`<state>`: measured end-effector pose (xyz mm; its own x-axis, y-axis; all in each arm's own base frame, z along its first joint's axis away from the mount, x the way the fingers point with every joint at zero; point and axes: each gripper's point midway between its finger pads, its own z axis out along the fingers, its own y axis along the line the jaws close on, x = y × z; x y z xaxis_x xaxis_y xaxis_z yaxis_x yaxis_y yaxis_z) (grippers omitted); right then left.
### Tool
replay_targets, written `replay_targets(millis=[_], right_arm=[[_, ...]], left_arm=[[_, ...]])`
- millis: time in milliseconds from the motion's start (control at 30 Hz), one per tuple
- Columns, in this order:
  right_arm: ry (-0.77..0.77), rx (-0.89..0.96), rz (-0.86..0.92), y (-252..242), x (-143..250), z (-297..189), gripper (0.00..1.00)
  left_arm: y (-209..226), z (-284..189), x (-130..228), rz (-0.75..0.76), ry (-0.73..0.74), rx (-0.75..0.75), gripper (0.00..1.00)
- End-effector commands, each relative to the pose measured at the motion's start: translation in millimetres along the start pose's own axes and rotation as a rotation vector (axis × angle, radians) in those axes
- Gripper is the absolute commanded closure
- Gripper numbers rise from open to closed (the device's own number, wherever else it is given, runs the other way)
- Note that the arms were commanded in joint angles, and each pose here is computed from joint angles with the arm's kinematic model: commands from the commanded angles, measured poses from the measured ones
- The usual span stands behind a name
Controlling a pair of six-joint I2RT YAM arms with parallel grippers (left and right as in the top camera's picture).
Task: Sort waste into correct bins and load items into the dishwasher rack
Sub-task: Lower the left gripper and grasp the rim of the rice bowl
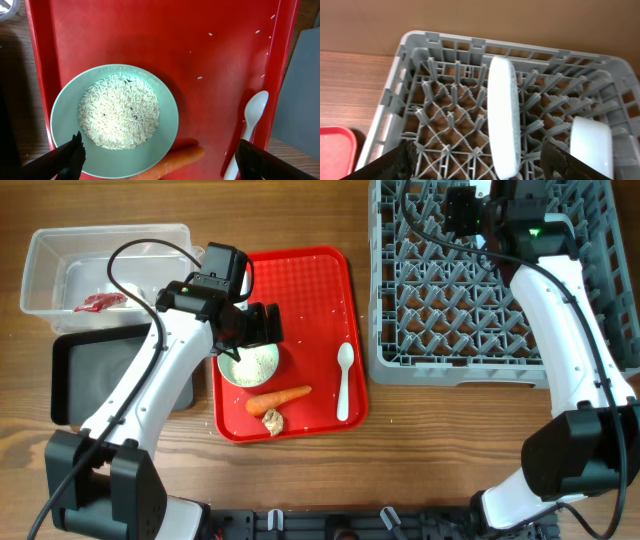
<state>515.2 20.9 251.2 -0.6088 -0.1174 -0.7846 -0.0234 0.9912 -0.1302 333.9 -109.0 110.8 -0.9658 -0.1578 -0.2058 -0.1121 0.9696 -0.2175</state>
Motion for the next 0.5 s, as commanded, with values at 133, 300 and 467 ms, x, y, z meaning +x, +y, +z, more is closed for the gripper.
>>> replay_targets(millis=[133, 300, 467], right_arm=[[-0.017, -0.058, 0.019, 9.4, -5.7, -5.8, 0.18], [-0.011, -0.058, 0.020, 9.5, -4.3, -5.8, 0.18], [-0.008, -0.059, 0.026, 9.6, -3.5, -5.8, 0.18]], left_arm=[[-2.2, 2.4, 1.2, -0.030, 0.008, 0.007, 0.07], [-4.1, 8.1, -2.1, -0.055, -0.005, 0.017, 0.12], [-7.9, 28.1, 2.3, -0.037, 0.012, 0.016, 0.13]])
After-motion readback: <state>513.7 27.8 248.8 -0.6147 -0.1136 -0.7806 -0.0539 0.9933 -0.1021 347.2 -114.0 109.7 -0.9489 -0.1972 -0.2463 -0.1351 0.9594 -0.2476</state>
